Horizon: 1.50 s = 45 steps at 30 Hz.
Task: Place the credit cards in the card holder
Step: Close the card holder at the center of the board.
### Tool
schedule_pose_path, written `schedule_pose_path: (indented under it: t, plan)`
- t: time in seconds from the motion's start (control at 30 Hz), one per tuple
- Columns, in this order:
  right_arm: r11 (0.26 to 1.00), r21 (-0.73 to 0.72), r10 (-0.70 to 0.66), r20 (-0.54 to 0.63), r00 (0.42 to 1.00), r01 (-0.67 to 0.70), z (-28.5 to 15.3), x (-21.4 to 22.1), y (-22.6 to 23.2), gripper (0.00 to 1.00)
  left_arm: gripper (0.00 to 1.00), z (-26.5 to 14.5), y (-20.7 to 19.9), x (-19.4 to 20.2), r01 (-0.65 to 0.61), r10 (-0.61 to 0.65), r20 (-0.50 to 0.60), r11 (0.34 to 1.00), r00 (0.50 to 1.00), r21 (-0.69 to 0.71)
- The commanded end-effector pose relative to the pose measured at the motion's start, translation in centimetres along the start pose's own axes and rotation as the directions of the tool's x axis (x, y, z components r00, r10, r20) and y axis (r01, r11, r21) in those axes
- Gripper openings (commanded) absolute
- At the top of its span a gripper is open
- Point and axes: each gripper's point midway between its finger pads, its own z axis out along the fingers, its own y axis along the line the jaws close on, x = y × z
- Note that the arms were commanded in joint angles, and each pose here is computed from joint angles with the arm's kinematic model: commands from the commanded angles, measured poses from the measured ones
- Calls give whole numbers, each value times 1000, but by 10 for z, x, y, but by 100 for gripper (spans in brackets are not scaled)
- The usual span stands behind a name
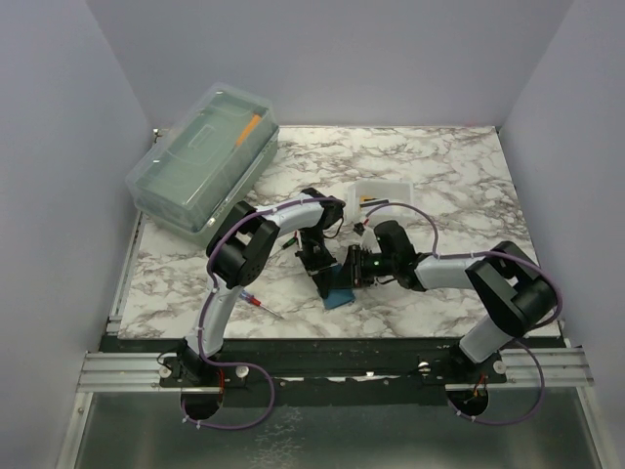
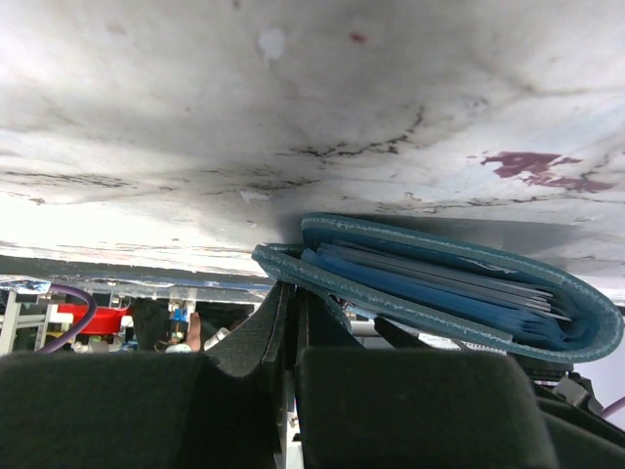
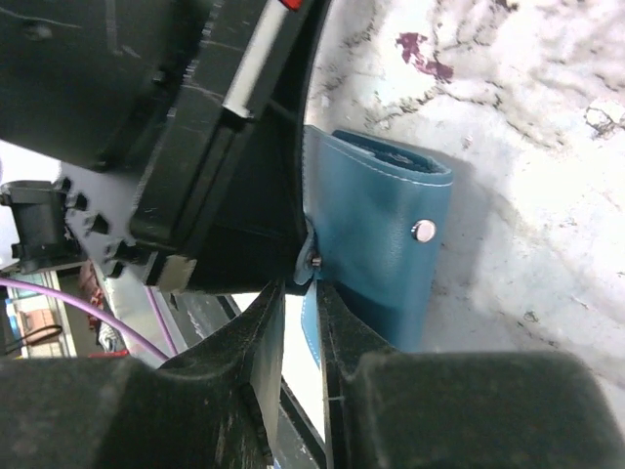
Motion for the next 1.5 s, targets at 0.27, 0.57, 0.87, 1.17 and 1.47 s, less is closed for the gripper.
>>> schedule_pose_path:
  t: [0.27,0.57,0.87,1.17,1.47]
  plan:
    - [1000,-14,-5,-50,999,4,14,5,-6,21,0,91,3,-112,117,-96,290,992,952,-55]
    - [996,89,-8,-75,997,15,20,9,-22,13,0,90,3,-112,114,-94,292,992,952,-55]
    - [972,218,-55,-128,990,82,24,20,-38,13,0,91,2,-113,110,-89,292,992,952,-55]
    - [875,472,-33,-157,987,105,19,29,-78,0,0,85,-2,-114,91,-74,307,995,949,-44]
    - [783,610,-5,-191,982,122,12,45,-107,0,0,72,-15,-114,46,-44,322,999,946,3]
